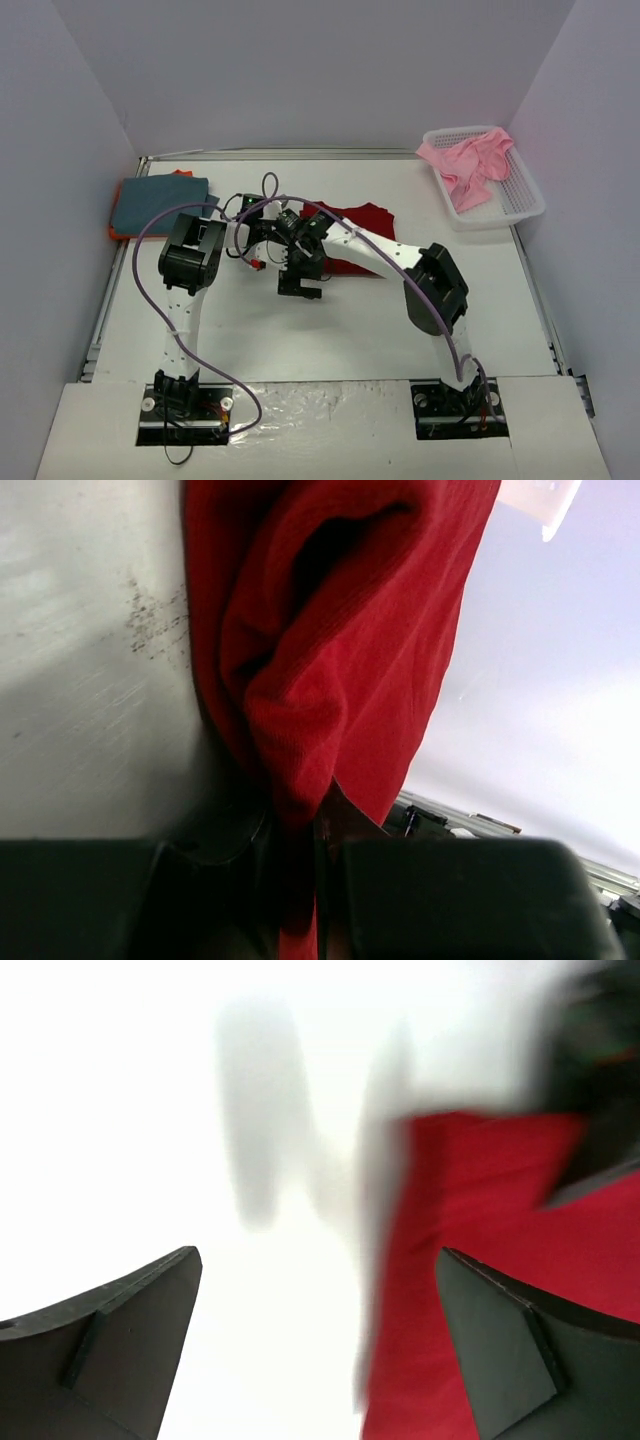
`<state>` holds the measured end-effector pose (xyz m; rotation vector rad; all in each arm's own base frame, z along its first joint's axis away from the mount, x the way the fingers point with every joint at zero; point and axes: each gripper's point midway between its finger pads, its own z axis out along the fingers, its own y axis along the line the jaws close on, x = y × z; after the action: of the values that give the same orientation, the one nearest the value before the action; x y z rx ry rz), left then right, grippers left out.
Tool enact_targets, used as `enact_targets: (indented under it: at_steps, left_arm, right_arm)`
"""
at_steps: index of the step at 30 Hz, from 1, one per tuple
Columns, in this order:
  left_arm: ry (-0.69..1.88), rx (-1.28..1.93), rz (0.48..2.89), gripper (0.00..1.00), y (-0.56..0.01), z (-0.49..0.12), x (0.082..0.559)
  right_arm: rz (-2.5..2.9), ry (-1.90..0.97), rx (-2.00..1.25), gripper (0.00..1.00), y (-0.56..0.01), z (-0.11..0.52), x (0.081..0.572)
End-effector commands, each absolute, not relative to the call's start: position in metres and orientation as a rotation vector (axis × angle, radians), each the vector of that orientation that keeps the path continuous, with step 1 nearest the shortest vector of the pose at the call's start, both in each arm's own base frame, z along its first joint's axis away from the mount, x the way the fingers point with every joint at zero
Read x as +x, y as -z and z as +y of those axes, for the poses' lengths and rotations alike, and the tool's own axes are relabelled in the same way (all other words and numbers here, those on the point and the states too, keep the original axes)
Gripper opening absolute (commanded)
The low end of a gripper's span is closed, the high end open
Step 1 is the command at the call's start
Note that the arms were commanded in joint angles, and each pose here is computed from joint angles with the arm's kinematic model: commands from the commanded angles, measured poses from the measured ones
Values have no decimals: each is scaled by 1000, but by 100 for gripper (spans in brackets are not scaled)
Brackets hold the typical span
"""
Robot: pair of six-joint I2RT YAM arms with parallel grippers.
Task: Fold and stack the t-shirts
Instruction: Put the neatly folded tshirt into the corner of the board with the left arm
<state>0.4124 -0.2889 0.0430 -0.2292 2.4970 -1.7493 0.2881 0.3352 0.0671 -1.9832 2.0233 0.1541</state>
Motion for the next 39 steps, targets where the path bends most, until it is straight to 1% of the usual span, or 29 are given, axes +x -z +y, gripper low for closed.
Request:
enact_targets:
  at_steps: [1, 2, 4, 5, 6, 8, 9, 10, 13, 14, 17, 18, 20, 21, 23, 24, 25, 27, 28, 30, 32, 34, 36, 39]
  left_arm:
    - [1721, -96, 2446, 2, -83, -285, 420]
    - [1699, -68, 2444, 2, -82, -284, 421]
    - [1683, -68, 2462, 2, -81, -282, 421]
    - [1664, -36, 2448, 3, -84, -281, 426]
    - [1650, -43, 2473, 2, -82, -279, 424]
    - [1598, 14, 2474, 2, -85, -274, 430]
    - [1568, -8, 2519, 2, -81, -269, 427]
    - [1542, 0, 2527, 2, -81, -264, 429]
    - [1446, 39, 2540, 2, -87, -251, 438]
    - [1407, 66, 2534, 2, -88, -241, 442]
    - [1299, 76, 2521, 2, -103, -218, 455]
    - [1289, 55, 2561, 2, -103, -211, 451]
    - [1232, 114, 2537, 2, -119, -199, 462]
    - [1208, 86, 2582, 2, -118, -187, 460]
    - [1075, 154, 2553, 2, -134, -168, 476]
    - [1041, 144, 2597, 2, -134, -157, 471]
    - [961, 194, 2558, 2, -150, -148, 483]
    - [902, 187, 2595, 2, -156, -133, 481]
    - [860, 218, 2548, 3, -176, -128, 490]
    - [746, 228, 2592, 3, -176, -111, 490]
    - [651, 271, 2551, 3, -194, -97, 498]
    - [555, 253, 2597, 2, -190, -81, 496]
    - [416, 316, 2599, 2, -190, -64, 497]
    - [304, 380, 2613, 2, -190, -46, 494]
  right_arm:
    - [2022, -492, -2227, 100, -130, 285, 204]
    - [2021, -532, -2270, 100, -132, 270, 196]
    - [2161, -535, -2182, 100, -130, 227, 199]
    - [2198, -543, -2122, 100, -129, 215, 204]
    - [2256, -540, -1967, 100, -129, 197, 226]
    - [2313, -486, -1771, 100, -128, 172, 246]
    - [2335, -364, -1584, 100, -130, 164, 278]
    - [2366, -286, -1425, 100, -135, 142, 298]
    - [2417, -138, -1130, 100, -134, 107, 340]
    - [2411, -115, -1079, 100, -133, 102, 350]
    - [2454, -130, -1040, 100, -117, 94, 355]
    - [2475, -144, -1055, 100, -108, 94, 351]
    - [2513, -169, -1064, 100, -90, 95, 350]
    - [2522, -185, -1066, 100, -82, 97, 348]
    - [2551, -202, -1084, 100, -70, 96, 345]
    - [2561, -189, -1087, 100, -66, 94, 343]
    - [2561, -188, -1082, 100, -65, 93, 342]
    - [2553, -211, -1082, 100, -64, 95, 341]
    - [2557, -221, -1084, 100, -62, 95, 339]
    - [2558, -237, -1086, 100, -60, 96, 337]
    - [2567, -244, -1087, 100, -56, 96, 334]
    - [2571, -248, -1090, 100, -54, 96, 333]
    - [2571, -255, -1091, 100, -54, 97, 332]
    - [2575, -263, -1097, 100, -52, 97, 330]
